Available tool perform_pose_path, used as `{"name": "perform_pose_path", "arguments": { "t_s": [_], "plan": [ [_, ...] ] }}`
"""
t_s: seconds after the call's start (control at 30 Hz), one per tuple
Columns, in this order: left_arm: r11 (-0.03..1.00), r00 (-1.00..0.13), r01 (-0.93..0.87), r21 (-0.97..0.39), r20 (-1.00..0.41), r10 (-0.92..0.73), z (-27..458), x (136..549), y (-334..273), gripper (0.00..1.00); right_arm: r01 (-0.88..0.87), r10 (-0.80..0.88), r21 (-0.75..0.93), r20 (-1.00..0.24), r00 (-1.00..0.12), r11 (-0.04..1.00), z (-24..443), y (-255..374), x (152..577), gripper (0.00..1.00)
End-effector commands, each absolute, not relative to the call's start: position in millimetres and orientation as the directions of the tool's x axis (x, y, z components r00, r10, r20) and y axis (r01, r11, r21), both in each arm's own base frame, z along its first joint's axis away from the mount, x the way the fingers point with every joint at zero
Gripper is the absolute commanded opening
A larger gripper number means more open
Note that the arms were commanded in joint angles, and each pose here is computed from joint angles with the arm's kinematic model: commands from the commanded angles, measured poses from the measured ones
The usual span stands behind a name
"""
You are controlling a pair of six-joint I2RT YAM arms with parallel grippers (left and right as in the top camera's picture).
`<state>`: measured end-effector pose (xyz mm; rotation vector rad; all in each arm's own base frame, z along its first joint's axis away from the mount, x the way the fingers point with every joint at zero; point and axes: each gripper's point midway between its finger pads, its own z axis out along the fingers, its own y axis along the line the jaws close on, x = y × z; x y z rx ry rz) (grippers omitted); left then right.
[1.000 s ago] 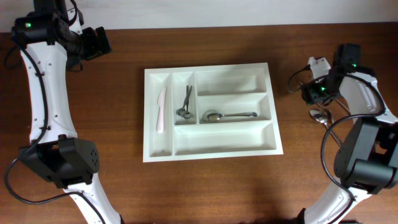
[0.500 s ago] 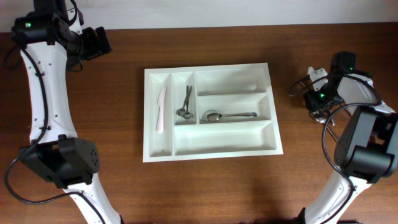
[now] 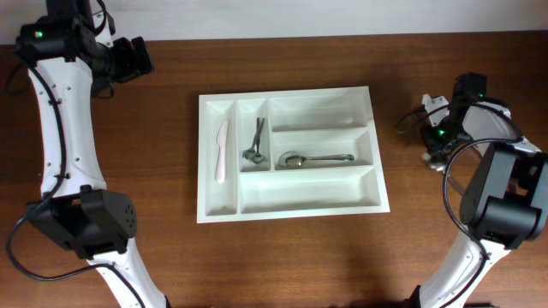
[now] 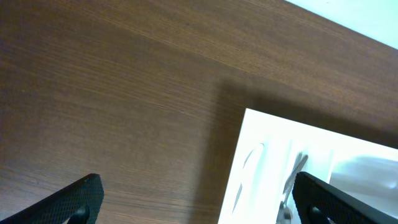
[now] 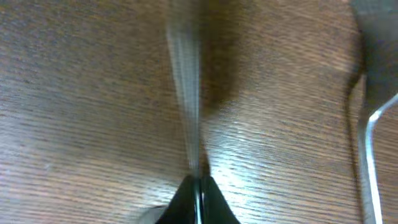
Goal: Pack container
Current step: 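Return the right gripper right and grasp a metal fork, then place the fork into the tray's top compartment and withdraw right gripper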
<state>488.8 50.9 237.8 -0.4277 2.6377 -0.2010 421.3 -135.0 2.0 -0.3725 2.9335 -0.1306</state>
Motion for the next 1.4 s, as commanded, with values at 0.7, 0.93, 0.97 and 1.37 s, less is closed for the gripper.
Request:
{"name": "perform_pose_path", "arguments": {
  "t_s": [0.7, 0.93, 0.97, 1.37],
  "plan": [
    [0.943, -0.841, -0.260, -0.207, -0.432, -0.326, 244.0, 489.2, 52.5, 0.99, -0.619, -0.628, -0.198, -0.469, -0.621, 0.760, 185.5, 1.3, 524.6, 0.04],
    [0.943, -0.841, -0.259, -0.207, -0.432, -0.326, 244.0, 489.2, 52.5, 0.99, -0.904, -0.905, -0.309, -0.394, -0.161, 0.295, 184.4, 103.2, 505.4, 0.04],
    [0.943, -0.841, -0.260, -0.207, -0.432, -0.326, 244.0, 489.2, 52.5, 0.99, -0.912, -0.914, -0.317, -0.386, -0.127, 0.260, 184.0, 110.7, 503.6, 0.04],
    [0.943, -0.841, -0.260, -0.207, -0.432, -0.326, 244.0, 489.1, 52.4, 0.99, -0.956, -0.943, -0.283, -0.331, 0.024, 0.075, 139.6, 150.3, 498.0, 0.04]
  ]
}}
